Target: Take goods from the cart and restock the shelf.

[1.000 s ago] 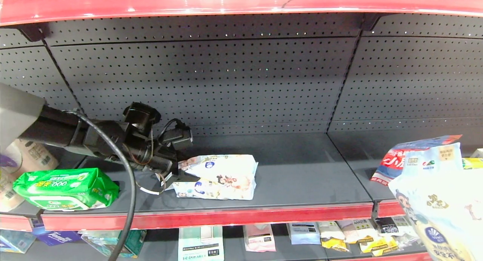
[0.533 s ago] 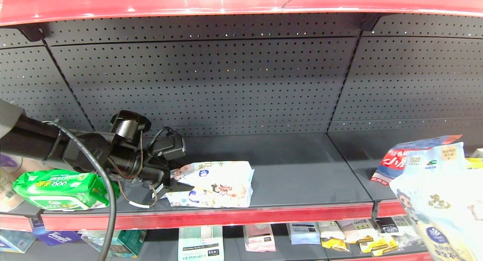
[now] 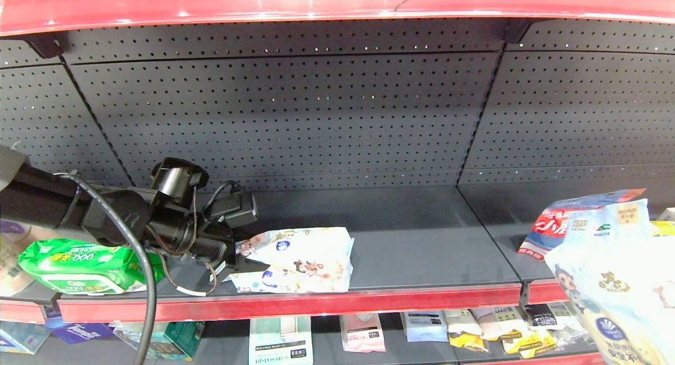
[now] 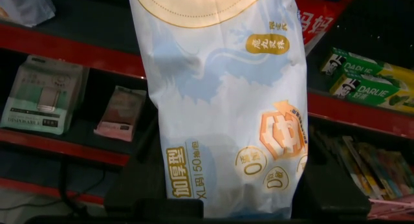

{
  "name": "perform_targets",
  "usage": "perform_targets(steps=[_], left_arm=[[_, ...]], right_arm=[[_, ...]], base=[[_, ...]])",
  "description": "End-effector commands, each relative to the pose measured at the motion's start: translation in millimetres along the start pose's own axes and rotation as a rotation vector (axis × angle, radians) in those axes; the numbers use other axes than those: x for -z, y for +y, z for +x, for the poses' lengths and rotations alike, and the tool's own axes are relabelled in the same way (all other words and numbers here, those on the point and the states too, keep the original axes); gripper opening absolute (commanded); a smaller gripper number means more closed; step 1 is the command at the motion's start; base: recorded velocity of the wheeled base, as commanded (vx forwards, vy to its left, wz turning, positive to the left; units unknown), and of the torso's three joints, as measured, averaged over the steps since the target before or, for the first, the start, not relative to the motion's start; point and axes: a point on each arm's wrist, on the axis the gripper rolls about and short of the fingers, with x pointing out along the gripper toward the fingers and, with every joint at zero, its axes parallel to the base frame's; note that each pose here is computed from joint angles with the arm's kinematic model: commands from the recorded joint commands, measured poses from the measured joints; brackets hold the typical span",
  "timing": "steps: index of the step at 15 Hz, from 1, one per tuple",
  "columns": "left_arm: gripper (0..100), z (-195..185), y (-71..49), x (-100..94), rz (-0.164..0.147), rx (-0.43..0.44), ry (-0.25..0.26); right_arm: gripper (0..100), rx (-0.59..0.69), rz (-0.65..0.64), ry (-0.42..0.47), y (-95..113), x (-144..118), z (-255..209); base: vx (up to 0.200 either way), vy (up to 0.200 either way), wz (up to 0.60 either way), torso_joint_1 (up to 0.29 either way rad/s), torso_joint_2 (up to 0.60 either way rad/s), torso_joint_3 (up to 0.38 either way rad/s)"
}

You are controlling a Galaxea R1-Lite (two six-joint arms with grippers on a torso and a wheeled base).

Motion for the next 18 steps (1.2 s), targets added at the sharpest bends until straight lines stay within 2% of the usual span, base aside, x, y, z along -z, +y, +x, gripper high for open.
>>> perform_targets(steps=[1, 7, 11, 18], left_arm=[[0, 0.1, -0.9, 0.7, -0.004, 0.004, 0.003], [0, 0.4, -1.9, 1.6, -0.008, 0.009, 0.001], [0, 2.1, -4.9, 3.7, -0.009, 0.042, -0.021], [0, 3.5, -5.2, 5.1, -0.011, 0.046, -0.018]], right_arm=[[0, -0.001, 0.000, 0.002, 0.0, -0.1, 0.2], [0, -0.002, 0.000, 0.005, -0.1, -0.2, 0.5], [0, 0.001, 0.001, 0.001, 0.0, -0.1, 0.1], [0, 0.001, 0.001, 0.001, 0.0, -0.1, 0.1]], base=[[0.000, 0.000, 0.00, 0.000, 0.00, 0.000], [0.000, 0.000, 0.00, 0.000, 0.00, 0.000], [0.000, 0.000, 0.00, 0.000, 0.00, 0.000], [0.000, 0.000, 0.00, 0.000, 0.00, 0.000]])
